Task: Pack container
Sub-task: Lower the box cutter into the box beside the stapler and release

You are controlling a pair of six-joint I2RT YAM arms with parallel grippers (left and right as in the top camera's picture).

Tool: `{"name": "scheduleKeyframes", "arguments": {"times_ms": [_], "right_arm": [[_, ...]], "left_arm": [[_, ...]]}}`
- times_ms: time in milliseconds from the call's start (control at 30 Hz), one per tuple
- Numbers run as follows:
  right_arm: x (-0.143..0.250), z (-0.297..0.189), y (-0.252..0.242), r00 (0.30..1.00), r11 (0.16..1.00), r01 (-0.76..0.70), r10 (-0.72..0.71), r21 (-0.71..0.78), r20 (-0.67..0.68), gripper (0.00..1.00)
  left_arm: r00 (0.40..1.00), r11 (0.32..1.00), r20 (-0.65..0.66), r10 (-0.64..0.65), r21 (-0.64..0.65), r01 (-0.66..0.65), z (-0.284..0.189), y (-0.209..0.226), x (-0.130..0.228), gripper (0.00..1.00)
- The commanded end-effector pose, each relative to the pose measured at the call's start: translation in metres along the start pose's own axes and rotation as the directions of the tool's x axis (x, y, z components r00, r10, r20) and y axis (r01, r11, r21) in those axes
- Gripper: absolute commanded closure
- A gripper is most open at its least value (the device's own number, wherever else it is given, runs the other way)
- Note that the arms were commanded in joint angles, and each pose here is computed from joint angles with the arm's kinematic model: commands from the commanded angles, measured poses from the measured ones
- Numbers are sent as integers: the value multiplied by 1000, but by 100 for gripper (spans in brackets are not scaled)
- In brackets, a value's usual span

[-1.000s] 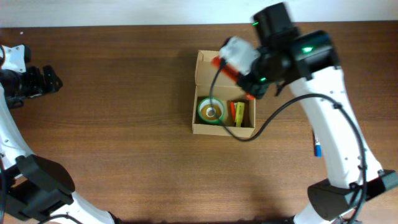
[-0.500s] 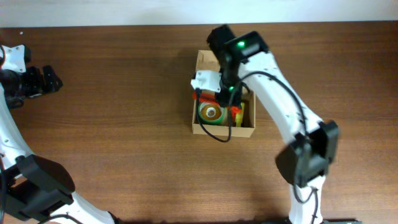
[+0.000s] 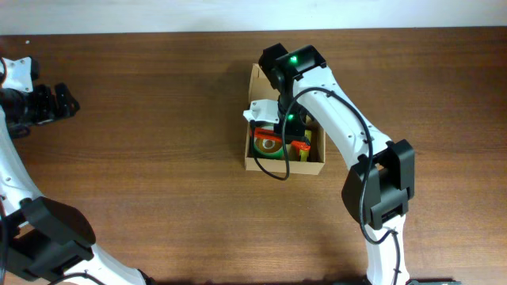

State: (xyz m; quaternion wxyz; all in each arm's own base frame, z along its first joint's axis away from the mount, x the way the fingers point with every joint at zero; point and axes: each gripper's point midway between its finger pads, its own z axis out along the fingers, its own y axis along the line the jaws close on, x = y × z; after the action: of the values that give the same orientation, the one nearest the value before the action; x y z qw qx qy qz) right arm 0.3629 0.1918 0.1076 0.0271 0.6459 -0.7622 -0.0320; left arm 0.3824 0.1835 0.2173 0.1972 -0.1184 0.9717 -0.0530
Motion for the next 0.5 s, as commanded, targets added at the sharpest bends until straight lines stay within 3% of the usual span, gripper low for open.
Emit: {"name": "scheduleKeyframes", "arguments": {"times_ms": [0, 467], "right_arm": [[6, 7, 6, 1000, 1000, -10, 9, -25, -15, 96], [11, 11, 19, 998, 1000, -22, 22, -12, 58, 96]], "left_arm": [[1000, 1000, 1, 12, 12, -12, 0, -2, 0, 0], [1000, 1000, 1, 12, 12, -12, 0, -2, 0, 0]]}}
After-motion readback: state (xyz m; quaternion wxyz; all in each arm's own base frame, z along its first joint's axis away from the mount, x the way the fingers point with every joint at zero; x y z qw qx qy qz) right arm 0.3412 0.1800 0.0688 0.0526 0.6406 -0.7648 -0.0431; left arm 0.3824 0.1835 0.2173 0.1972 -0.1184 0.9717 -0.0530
